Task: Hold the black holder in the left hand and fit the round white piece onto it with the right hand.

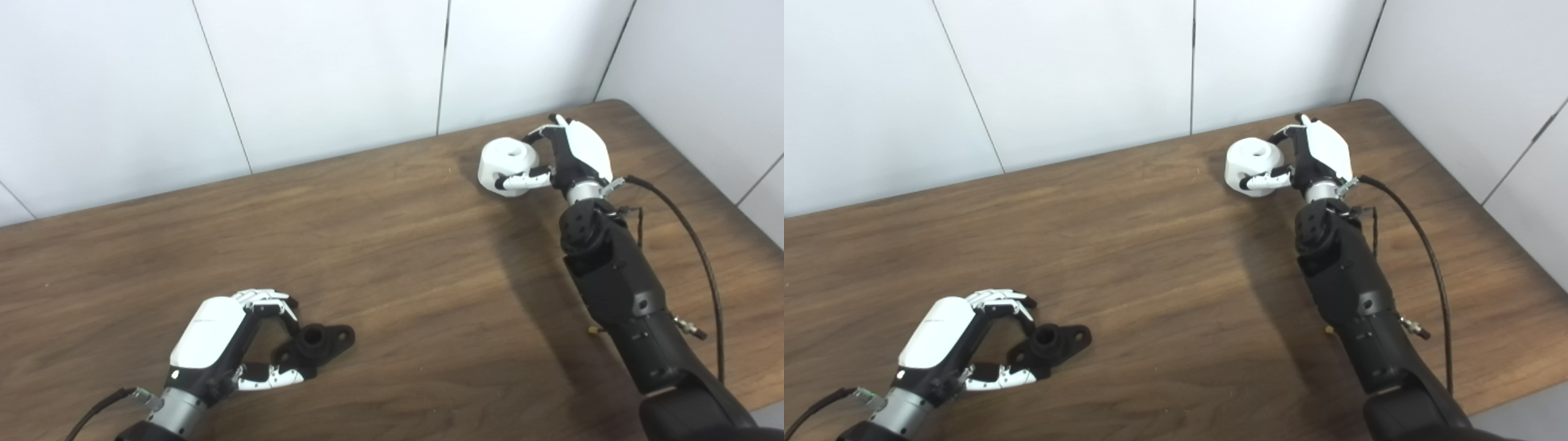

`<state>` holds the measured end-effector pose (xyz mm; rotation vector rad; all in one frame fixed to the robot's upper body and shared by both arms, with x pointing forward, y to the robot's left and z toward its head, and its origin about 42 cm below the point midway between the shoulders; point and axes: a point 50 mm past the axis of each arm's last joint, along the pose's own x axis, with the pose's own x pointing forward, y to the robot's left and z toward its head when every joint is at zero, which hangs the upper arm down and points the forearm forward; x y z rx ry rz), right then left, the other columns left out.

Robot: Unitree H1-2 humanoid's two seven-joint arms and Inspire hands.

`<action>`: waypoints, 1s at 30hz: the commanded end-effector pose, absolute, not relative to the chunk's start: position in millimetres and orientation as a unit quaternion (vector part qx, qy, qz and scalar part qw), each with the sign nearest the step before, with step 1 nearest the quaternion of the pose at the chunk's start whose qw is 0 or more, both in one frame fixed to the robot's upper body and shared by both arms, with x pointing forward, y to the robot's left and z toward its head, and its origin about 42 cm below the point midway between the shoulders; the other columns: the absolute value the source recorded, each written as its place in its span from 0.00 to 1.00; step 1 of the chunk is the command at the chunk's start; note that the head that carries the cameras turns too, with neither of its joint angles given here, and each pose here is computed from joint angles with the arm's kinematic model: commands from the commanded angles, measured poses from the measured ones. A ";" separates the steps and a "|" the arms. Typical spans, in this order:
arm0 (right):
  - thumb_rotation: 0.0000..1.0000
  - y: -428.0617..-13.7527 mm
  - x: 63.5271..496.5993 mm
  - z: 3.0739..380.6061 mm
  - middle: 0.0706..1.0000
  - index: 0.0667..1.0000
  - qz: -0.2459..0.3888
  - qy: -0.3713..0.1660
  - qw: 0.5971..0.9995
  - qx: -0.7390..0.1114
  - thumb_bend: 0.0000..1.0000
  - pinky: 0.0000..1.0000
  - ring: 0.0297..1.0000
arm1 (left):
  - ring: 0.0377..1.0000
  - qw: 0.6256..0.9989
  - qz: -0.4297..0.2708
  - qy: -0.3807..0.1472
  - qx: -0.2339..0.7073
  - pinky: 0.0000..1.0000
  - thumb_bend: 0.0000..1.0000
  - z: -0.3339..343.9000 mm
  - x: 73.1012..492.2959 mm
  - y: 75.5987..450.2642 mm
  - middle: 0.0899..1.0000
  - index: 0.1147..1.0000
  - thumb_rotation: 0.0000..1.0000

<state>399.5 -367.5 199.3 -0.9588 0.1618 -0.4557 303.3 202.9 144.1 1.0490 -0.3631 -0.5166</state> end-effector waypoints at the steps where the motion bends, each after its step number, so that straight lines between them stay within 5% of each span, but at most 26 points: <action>1: 0.15 -374.8 406.2 226.9 0.91 0.46 -0.238 0.020 0.854 -0.462 0.57 1.00 1.00 | 0.77 0.811 -0.249 -0.147 0.508 0.81 0.52 137.9 304.7 211.1 0.71 0.42 0.05; 18: 0.13 -373.2 401.2 227.0 0.84 0.45 -0.242 -0.010 0.864 -0.441 0.52 1.00 0.98 | 0.77 0.810 -0.248 -0.148 0.510 0.81 0.52 135.9 304.9 209.7 0.70 0.42 0.05; 30: 0.15 -326.3 375.1 262.6 0.81 0.44 -0.169 -0.087 0.873 -0.450 0.53 0.92 0.91 | 0.78 0.809 -0.253 -0.141 0.511 0.83 0.52 135.5 302.7 205.4 0.71 0.42 0.05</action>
